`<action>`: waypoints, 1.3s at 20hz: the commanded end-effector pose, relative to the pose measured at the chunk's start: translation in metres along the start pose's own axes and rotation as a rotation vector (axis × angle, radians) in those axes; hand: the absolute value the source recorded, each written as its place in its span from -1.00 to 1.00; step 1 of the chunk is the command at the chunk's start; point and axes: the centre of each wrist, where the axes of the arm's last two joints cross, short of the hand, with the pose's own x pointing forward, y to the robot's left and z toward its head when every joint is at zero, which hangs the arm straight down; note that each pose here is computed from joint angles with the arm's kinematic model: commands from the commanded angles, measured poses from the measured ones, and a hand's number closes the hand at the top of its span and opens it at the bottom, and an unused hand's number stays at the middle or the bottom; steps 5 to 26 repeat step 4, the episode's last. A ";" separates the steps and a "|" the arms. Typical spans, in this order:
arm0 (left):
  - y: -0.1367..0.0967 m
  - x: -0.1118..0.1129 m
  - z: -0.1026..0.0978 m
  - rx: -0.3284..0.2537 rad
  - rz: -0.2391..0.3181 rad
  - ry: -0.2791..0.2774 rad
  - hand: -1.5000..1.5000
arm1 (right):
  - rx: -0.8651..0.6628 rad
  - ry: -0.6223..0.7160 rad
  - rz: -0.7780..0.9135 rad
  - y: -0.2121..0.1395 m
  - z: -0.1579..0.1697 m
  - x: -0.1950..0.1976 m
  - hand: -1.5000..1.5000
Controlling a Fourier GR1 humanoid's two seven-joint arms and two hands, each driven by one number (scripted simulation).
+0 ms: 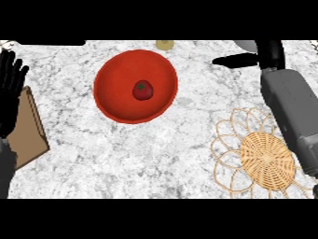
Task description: Pick the tomato from the placemat and place it in the bowl
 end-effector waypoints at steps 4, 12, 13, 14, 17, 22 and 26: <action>-0.006 -0.011 0.006 -0.001 0.022 0.007 0.00 | -0.021 -0.007 -0.073 -0.092 0.019 -0.044 -1.00; -0.006 -0.011 0.006 -0.001 0.022 0.007 0.00 | -0.021 -0.007 -0.073 -0.092 0.019 -0.044 -1.00; -0.006 -0.011 0.006 -0.001 0.022 0.007 0.00 | -0.021 -0.007 -0.073 -0.092 0.019 -0.044 -1.00; -0.006 -0.011 0.006 -0.001 0.022 0.007 0.00 | -0.021 -0.007 -0.073 -0.092 0.019 -0.044 -1.00; -0.006 -0.011 0.006 -0.001 0.022 0.007 0.00 | -0.021 -0.007 -0.073 -0.092 0.019 -0.044 -1.00; -0.006 -0.011 0.006 -0.001 0.022 0.007 0.00 | -0.021 -0.007 -0.073 -0.092 0.019 -0.044 -1.00; -0.006 -0.011 0.006 -0.001 0.022 0.007 0.00 | -0.021 -0.007 -0.073 -0.092 0.019 -0.044 -1.00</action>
